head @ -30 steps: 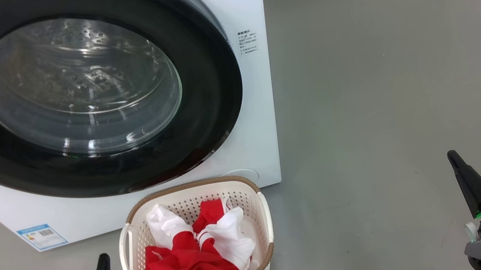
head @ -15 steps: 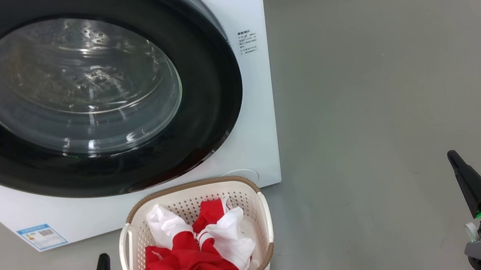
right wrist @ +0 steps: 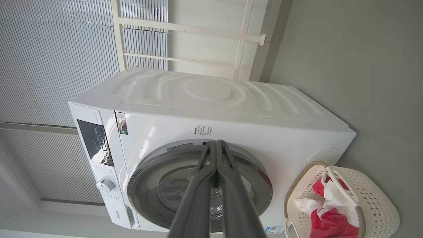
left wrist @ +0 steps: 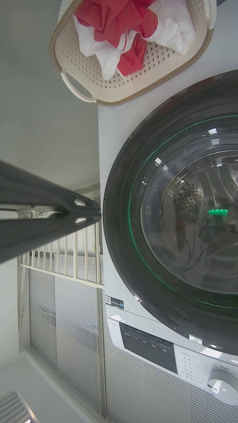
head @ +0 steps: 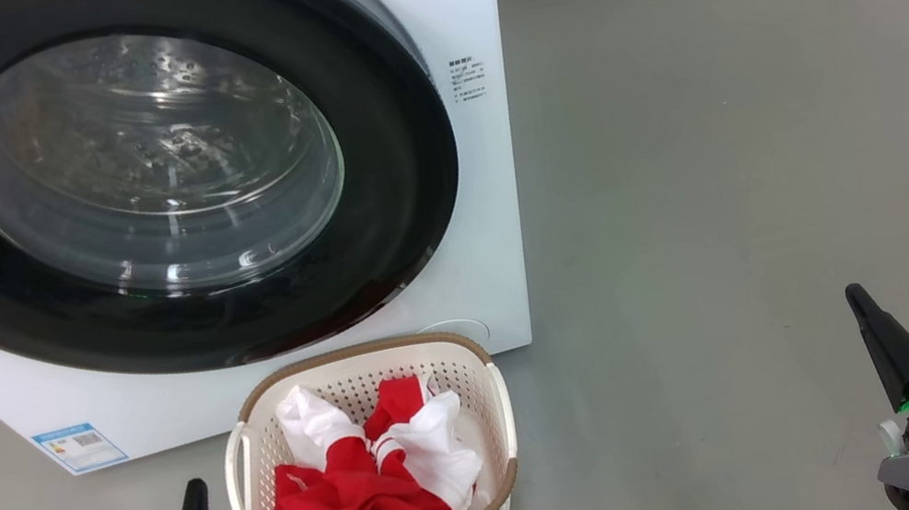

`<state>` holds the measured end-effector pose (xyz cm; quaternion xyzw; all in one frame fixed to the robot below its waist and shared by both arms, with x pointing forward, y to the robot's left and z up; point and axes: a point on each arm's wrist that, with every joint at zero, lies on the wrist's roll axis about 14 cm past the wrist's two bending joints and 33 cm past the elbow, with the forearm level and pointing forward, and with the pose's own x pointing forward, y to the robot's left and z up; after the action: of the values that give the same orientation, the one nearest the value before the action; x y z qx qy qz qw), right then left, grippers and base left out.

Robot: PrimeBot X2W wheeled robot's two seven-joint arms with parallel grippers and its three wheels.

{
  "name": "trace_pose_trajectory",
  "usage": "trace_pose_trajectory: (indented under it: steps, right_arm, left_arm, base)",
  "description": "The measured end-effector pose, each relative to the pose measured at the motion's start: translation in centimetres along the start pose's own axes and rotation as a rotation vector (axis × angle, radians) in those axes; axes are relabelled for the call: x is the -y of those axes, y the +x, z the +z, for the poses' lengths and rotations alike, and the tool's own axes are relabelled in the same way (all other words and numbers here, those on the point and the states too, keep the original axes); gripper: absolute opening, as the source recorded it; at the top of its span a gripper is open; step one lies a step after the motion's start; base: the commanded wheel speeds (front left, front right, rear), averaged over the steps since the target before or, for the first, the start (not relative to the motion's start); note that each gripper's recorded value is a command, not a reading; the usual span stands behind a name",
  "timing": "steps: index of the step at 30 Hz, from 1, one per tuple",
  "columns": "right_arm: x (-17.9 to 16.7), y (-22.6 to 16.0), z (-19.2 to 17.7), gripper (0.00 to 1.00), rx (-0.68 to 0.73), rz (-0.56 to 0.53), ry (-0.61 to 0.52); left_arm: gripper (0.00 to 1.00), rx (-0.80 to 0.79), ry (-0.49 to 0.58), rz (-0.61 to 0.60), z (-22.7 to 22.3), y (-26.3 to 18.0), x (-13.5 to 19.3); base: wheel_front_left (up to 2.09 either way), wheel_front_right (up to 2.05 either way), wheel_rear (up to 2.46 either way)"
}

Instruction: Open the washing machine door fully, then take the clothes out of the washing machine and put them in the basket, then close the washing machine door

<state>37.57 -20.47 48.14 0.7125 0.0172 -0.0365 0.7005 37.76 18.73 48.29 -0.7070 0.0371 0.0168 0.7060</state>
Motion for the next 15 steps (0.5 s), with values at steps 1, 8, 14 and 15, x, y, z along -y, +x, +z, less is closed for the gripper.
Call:
trace_pose_trajectory:
  steps: [1, 8, 14, 15]
  right_arm:
    - [0.00, 0.00, 0.00, 0.00, 0.000, 0.000, 0.000]
    - [0.00, 0.00, 0.00, 0.00, 0.000, 0.000, 0.000]
    - [0.00, 0.00, 0.00, 0.00, 0.000, 0.000, 0.000]
    - [0.00, 0.00, 0.00, 0.00, 0.000, 0.000, 0.000]
  left_arm:
    - [0.00, 0.000, 0.000, 0.000, 0.00, 0.00, 0.00]
    - [0.00, 0.000, 0.000, 0.000, 0.00, 0.00, 0.00]
    - [0.00, -0.001, 0.000, 0.000, -0.01, 0.00, 0.00]
    - [0.00, -0.001, 0.000, 0.000, -0.01, 0.00, 0.00]
  base:
    - [0.00, 0.00, 0.00]
    - [0.00, 0.00, 0.00]
    - [0.00, 0.00, 0.00]
    - [0.00, 0.00, 0.00]
